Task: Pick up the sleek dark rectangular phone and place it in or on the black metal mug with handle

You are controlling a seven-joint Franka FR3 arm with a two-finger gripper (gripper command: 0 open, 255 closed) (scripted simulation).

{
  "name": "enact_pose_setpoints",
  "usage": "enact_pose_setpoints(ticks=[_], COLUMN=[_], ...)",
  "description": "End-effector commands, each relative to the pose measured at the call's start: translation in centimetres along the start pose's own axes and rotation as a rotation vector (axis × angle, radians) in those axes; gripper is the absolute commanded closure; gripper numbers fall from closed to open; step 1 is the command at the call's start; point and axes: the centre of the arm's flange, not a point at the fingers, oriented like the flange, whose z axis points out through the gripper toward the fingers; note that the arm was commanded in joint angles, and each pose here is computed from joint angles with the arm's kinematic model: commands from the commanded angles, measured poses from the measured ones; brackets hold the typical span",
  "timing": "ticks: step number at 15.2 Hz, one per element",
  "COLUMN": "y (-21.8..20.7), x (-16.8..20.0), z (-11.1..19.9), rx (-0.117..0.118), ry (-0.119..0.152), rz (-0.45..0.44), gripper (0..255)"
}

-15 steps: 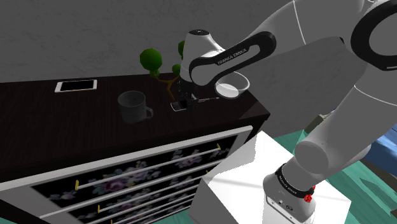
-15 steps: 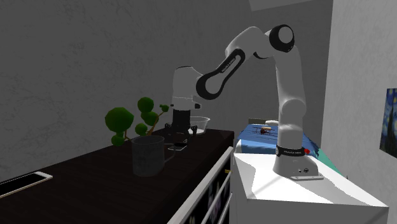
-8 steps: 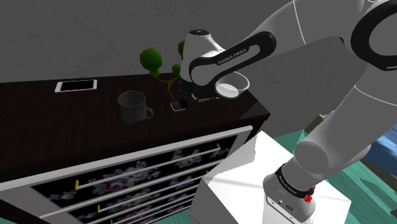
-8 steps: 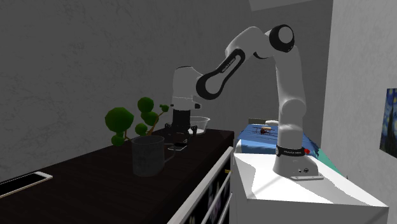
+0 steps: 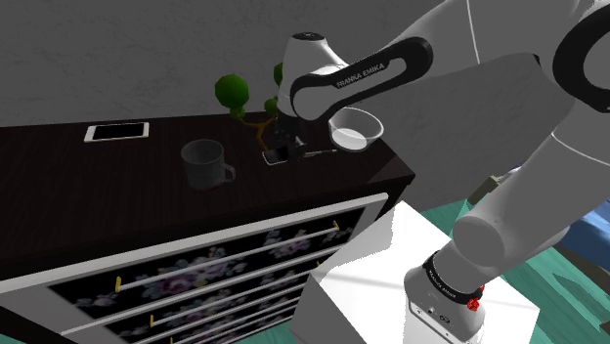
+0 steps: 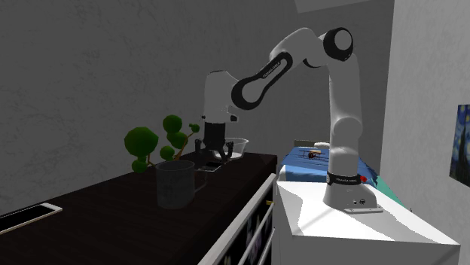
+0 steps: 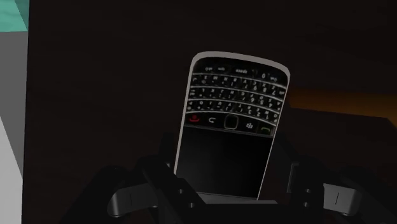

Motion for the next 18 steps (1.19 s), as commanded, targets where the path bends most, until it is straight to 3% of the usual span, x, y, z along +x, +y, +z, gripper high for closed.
enact_pose_setpoints(ticks=[1, 18], y=[0.0, -0.5], x=[-0.1, -0.3], z=[-1.0, -9.9], rx=[0.000, 0.000], ry=[0.000, 0.000], rz=[0.000, 0.000], gripper=[255, 255])
